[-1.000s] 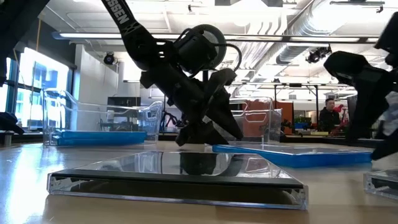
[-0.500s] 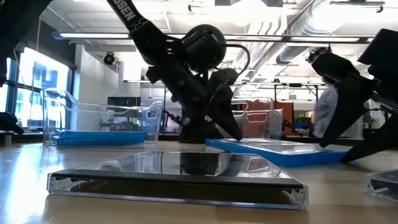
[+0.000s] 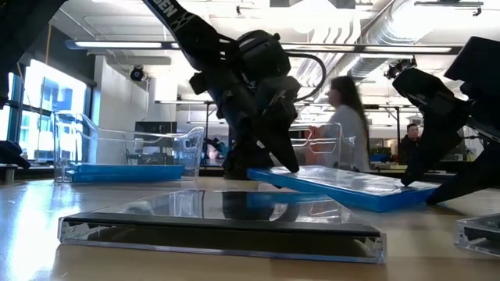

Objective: Pick & place jewel cases by type
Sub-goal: Put the left blue CD case into the left transparent bin

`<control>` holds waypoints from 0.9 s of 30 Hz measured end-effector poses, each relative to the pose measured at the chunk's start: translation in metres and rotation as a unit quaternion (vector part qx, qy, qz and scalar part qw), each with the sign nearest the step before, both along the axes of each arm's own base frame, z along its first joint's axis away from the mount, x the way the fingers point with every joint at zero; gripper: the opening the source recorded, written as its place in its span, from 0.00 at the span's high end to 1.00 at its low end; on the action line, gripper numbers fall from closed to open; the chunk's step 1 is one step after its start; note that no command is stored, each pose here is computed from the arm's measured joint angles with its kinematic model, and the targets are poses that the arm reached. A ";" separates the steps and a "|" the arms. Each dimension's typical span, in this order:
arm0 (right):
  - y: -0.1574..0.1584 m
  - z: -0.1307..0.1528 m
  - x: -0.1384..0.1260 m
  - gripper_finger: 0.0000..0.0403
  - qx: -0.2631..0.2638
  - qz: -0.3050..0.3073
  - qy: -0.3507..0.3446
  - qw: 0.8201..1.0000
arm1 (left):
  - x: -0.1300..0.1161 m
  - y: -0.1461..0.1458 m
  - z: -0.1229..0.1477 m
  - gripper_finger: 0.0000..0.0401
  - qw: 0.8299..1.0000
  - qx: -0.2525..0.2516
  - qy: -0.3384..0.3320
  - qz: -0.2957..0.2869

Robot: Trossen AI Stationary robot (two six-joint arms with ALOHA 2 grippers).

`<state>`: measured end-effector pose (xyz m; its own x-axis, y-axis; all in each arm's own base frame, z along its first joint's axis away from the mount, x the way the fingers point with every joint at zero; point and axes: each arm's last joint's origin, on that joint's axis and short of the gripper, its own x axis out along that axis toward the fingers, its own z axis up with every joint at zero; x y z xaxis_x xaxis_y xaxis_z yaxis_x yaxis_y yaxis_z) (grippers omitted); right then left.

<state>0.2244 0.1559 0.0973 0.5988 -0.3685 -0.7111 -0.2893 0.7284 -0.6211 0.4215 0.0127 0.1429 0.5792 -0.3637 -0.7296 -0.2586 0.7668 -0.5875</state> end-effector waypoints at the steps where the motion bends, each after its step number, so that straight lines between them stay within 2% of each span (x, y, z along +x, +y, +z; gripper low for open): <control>1: 0.000 0.000 0.000 0.69 0.000 0.000 0.000 1.000 | 0.000 0.000 0.000 0.54 1.000 -0.004 -0.001 -0.003; 6: 0.000 0.000 0.000 0.69 -0.001 0.000 0.000 1.000 | 0.002 -0.001 0.004 0.54 0.999 -0.026 -0.018 -0.020; 11: -0.002 0.000 0.002 0.69 -0.008 -0.013 -0.016 1.000 | 0.009 -0.007 0.014 0.54 0.992 -0.072 -0.078 -0.069; 13: -0.003 0.000 0.002 0.69 -0.006 -0.026 -0.024 0.999 | 0.010 -0.007 0.016 0.56 0.990 -0.075 -0.088 -0.078; 27: -0.002 0.001 0.000 0.69 0.029 -0.052 -0.033 0.998 | 0.008 -0.005 0.015 0.89 0.991 -0.087 -0.074 -0.073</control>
